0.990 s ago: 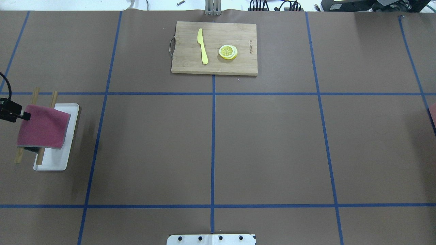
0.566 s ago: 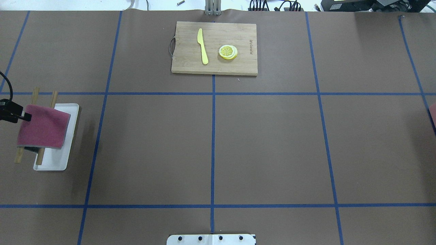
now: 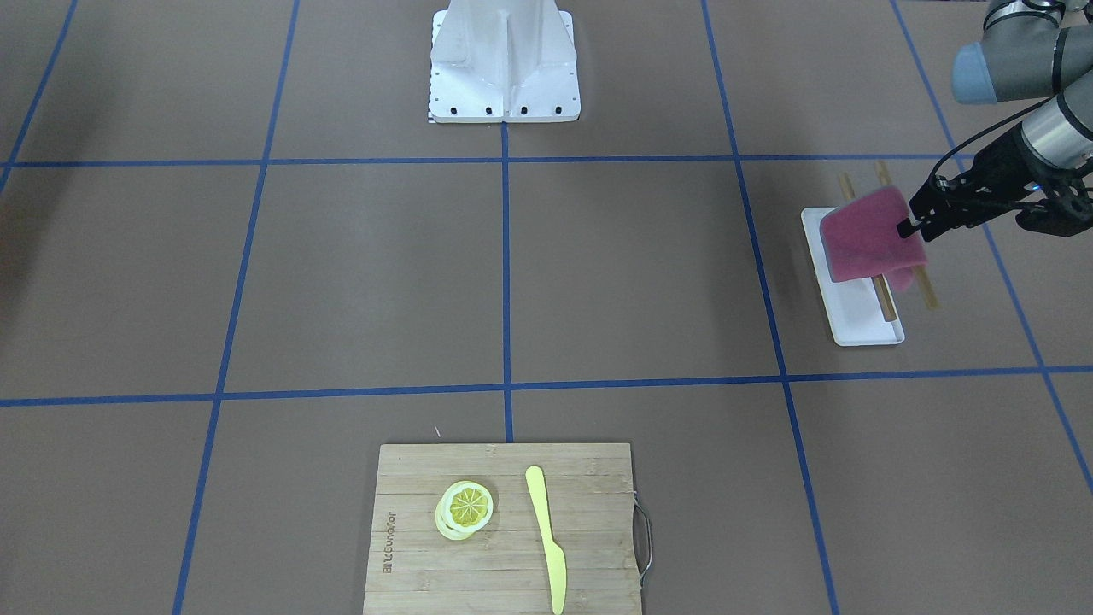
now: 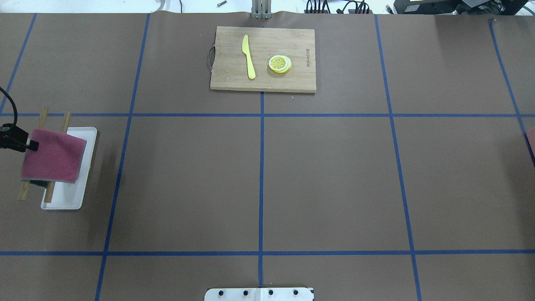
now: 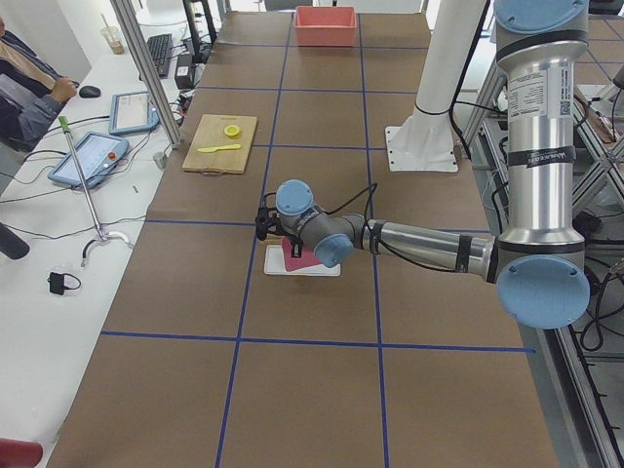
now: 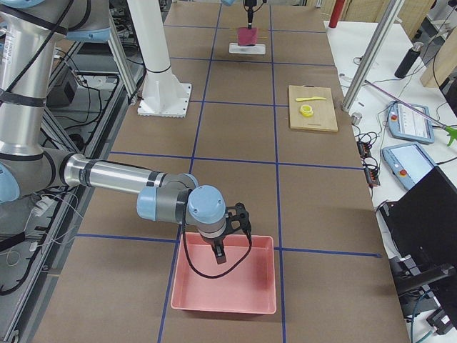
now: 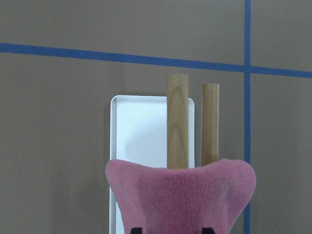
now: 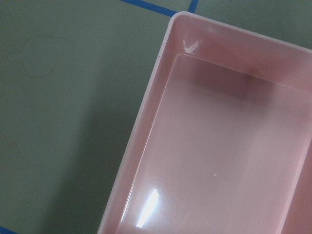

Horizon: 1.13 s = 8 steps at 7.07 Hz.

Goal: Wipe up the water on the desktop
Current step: 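Lower the left gripper onto the pink cloth on the wooden sticks and grasp it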

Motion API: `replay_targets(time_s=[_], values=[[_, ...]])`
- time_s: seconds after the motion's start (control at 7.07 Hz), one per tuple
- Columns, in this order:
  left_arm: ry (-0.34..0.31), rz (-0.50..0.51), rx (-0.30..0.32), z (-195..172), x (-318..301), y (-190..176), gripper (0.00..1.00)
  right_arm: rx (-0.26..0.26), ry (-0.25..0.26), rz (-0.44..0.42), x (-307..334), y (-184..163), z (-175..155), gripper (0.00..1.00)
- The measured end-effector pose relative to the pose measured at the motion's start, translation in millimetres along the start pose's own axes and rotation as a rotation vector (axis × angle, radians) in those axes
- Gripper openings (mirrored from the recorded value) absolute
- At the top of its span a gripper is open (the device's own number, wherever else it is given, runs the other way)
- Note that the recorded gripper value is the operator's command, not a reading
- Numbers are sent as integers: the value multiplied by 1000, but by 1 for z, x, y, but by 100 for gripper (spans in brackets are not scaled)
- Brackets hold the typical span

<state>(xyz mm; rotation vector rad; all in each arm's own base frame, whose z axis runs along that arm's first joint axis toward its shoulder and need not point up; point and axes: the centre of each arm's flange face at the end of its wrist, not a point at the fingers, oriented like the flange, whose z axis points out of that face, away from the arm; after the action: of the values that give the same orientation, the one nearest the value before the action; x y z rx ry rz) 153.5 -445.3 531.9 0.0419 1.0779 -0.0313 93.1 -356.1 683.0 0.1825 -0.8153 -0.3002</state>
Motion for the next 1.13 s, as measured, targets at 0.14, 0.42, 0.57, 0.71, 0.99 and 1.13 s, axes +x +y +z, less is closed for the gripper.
replay_targets(time_s=[0.14,0.42,0.57,0.71,0.99,1.13], values=[[1,0,-1,0,0,0,0,-1,0,1,0,0,0,100],[8,-23,1,-1,4,0,0,-1,0,1,1,0,0,100],[13,-27,2,-2,7,1,0,-1,0,1,1,0,0,100],[21,-25,1,-5,11,2,0,-1,0,1,1,0,0,100],[32,-22,0,-9,16,4,0,-1,0,1,1,0,0,100],[34,-23,1,-11,16,5,0,-1,0,2,1,0,1,100]])
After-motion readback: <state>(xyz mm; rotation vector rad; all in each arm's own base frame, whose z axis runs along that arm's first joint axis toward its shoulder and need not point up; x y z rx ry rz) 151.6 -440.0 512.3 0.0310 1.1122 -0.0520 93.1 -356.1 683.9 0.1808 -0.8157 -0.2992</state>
